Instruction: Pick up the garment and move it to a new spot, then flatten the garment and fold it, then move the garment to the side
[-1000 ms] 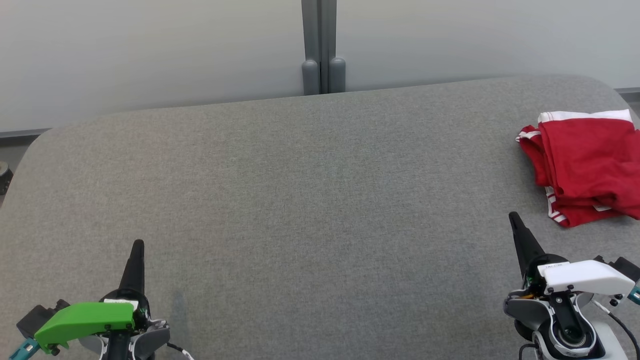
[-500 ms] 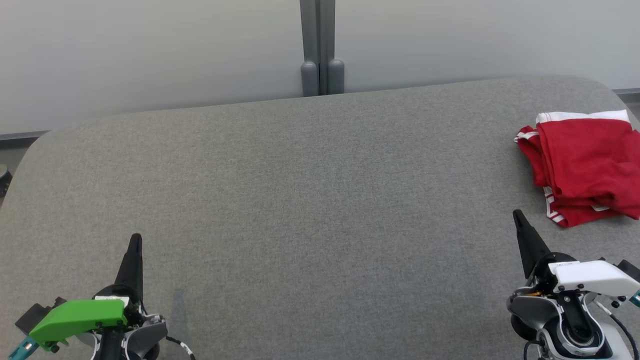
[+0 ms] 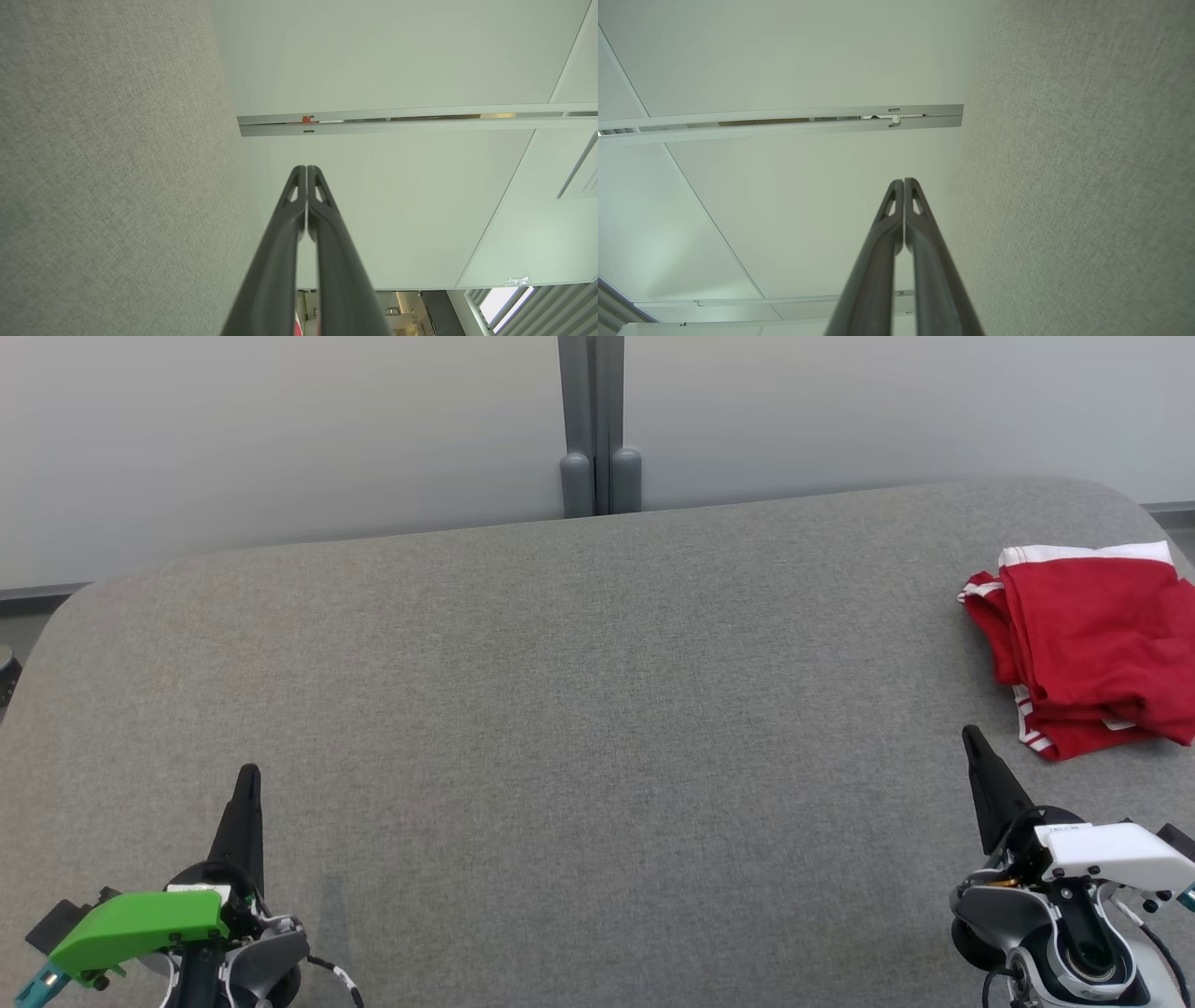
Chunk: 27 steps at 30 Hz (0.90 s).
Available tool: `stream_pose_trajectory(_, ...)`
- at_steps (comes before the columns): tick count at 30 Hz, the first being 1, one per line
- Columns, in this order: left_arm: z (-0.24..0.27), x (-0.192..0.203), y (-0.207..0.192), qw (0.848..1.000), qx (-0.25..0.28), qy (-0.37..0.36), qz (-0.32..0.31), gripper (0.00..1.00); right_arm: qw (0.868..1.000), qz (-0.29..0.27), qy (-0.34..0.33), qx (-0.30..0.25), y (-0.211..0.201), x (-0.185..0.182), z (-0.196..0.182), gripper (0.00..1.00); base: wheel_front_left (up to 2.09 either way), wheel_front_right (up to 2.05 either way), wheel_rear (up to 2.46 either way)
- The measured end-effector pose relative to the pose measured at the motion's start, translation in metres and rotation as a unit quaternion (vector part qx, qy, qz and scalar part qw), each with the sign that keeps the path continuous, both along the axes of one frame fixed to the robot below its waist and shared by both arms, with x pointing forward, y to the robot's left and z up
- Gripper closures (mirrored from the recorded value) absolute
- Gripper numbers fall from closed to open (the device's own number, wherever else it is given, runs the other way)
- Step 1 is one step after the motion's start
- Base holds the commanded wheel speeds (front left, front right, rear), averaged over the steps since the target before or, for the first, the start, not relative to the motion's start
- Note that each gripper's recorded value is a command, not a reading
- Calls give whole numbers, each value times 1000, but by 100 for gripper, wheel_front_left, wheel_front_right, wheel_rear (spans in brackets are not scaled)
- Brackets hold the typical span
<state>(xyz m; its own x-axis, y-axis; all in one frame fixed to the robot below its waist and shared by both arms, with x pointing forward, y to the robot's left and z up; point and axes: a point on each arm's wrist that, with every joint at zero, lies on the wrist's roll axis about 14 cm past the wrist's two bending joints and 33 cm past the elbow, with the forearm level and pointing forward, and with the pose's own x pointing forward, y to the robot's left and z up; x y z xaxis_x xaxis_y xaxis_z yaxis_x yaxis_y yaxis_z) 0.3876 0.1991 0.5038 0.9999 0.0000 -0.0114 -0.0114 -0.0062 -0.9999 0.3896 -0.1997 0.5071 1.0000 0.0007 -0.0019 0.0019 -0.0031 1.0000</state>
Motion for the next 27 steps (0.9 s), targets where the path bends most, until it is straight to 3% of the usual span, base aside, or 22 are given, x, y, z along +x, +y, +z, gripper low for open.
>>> stream_pose_trajectory(27,0,0,0,1000,0,0,0,100,1000,-1,0,1,-1,0,0,100,0,0,0)
